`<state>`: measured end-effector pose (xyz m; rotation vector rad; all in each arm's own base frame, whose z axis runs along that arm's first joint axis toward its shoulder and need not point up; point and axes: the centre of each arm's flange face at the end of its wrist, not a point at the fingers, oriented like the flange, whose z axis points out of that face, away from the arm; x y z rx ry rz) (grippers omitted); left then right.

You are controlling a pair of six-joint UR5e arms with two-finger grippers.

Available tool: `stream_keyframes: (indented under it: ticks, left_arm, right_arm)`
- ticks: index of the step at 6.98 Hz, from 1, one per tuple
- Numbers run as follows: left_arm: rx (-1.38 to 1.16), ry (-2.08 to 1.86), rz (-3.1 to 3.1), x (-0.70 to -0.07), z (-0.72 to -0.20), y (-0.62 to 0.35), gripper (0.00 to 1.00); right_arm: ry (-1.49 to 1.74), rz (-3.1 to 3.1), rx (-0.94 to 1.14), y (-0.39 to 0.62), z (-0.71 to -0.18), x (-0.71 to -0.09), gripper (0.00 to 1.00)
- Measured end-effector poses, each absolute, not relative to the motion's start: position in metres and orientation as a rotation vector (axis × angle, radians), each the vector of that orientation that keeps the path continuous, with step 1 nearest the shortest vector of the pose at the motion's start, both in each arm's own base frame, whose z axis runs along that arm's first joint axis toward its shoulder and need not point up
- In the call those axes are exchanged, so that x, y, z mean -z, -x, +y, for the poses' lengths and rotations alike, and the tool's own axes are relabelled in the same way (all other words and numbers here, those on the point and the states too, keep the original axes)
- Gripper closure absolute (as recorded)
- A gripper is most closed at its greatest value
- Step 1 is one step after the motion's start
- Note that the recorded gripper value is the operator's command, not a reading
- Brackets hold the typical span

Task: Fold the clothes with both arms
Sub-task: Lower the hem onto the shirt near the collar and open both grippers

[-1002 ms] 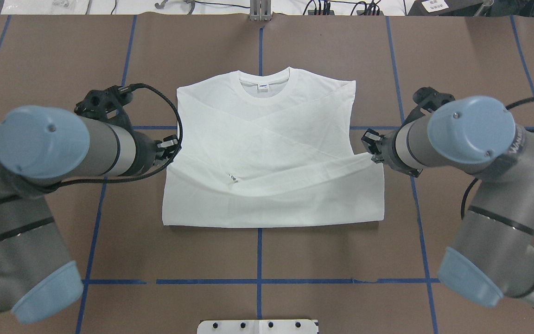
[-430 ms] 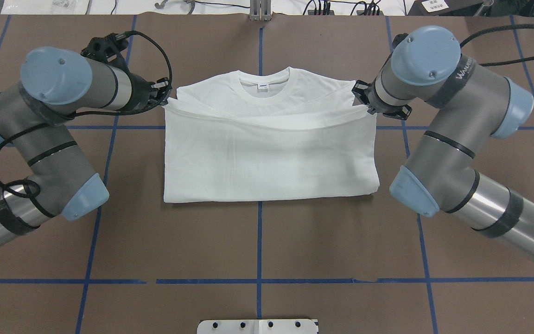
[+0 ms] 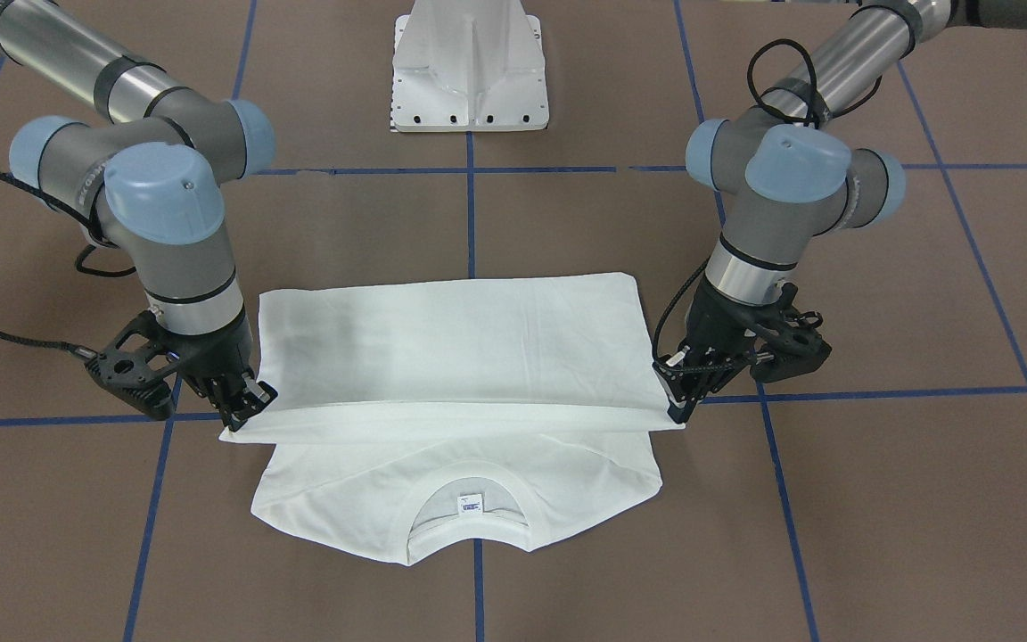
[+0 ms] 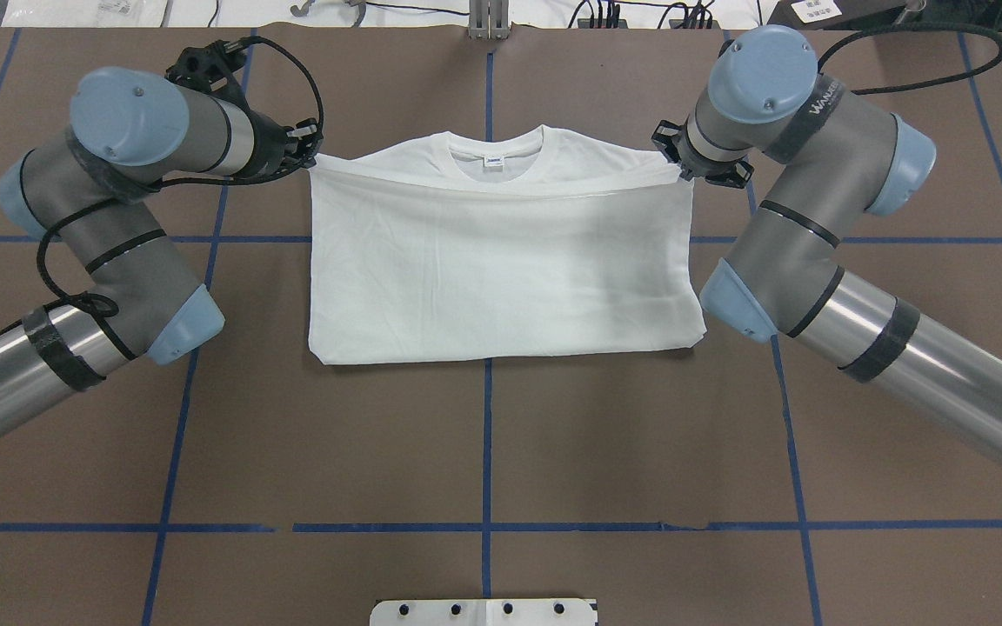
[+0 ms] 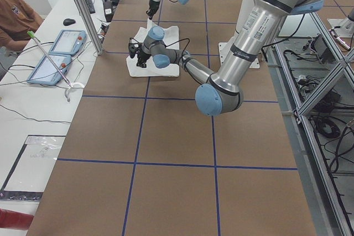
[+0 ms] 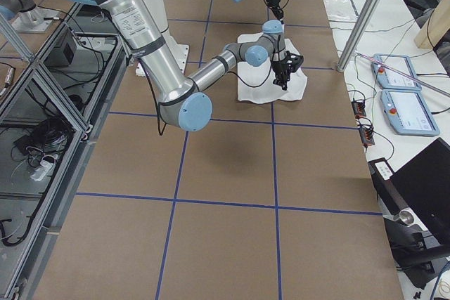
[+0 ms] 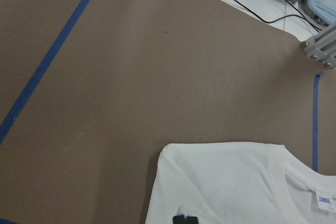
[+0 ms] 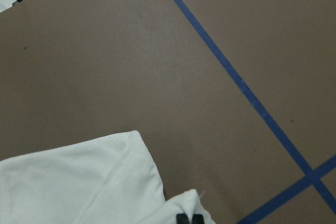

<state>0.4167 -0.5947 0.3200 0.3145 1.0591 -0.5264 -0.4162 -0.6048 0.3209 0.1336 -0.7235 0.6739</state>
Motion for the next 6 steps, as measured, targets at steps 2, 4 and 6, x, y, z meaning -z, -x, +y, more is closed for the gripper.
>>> stream_keyframes:
  ticks: [2,4,6]
  left_arm:
    - [0.526,-0.323,1.068,-0.336,-0.613,-0.434,1.00]
    - [0.526,-0.326,1.066,-0.349,-0.625,-0.447,1.00]
    - [0.526,-0.325,1.064,-0.355,-0.628,-0.451,0.76]
  right_arm:
    - [-0.126,-0.712,-0.685,0.439,-0.632,-0.321,1.00]
    - [-0.117,-0.696,-0.687,0.447,-0.640,-0.326,1.00]
    - [-0.115,-0.693,-0.686,0.448,-0.642,-0.326,0.59]
